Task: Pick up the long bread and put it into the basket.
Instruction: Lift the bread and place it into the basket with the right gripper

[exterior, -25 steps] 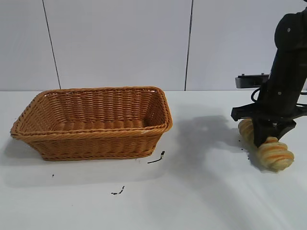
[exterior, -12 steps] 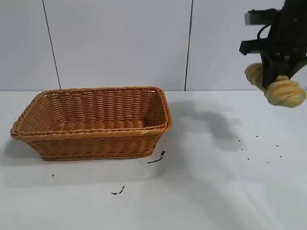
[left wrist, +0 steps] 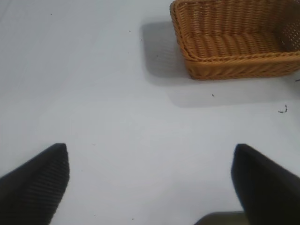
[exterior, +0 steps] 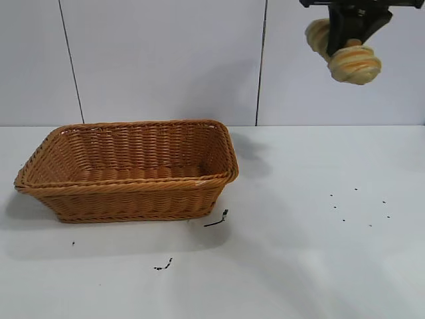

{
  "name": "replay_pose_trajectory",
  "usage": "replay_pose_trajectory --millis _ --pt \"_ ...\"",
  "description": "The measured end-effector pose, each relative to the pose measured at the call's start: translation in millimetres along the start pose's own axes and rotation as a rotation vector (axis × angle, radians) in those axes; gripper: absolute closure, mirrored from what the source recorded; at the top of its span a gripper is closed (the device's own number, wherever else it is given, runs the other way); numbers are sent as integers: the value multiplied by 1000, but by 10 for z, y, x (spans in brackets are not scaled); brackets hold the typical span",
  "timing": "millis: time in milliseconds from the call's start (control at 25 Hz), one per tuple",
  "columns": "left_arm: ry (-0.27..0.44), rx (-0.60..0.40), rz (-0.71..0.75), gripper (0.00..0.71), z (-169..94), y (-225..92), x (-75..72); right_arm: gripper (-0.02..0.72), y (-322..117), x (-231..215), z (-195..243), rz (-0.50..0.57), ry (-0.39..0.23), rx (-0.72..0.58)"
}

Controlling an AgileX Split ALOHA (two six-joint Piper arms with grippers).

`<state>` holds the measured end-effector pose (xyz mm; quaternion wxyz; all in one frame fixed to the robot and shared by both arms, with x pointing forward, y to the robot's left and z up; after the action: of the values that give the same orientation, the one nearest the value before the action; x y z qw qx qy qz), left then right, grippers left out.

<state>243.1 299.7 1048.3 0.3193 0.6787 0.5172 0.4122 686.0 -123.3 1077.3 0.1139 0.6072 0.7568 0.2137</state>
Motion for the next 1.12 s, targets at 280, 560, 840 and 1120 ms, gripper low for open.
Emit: replay_pose_trajectory --millis 280,560,840,1120 --pt "0 0 0 17 0 0 0 572 -88 814 177 -209 89 -1" --pt "0 0 0 17 0 0 0 572 -275 1244 425 -580 164 28" --pt "0 0 0 17 0 0 0 572 -285 1423 690 -1054 180 -89" --pt "0 0 0 17 0 0 0 572 -328 1557 1018 -1162 213 -161"
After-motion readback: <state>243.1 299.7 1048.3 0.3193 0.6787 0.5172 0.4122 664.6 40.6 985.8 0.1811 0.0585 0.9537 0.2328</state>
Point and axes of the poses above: a point on each arm's last joint axis where the gripper is mounted, z pointing out along that axis toward the gripper, x along the wrist's bending axis when the last joint is at zero, y = z × x, the point moved 1 cm from there along z, pointing out along that axis toward the gripper, and after that the axes turned 14 degrees about z, right-handed, at the moved point
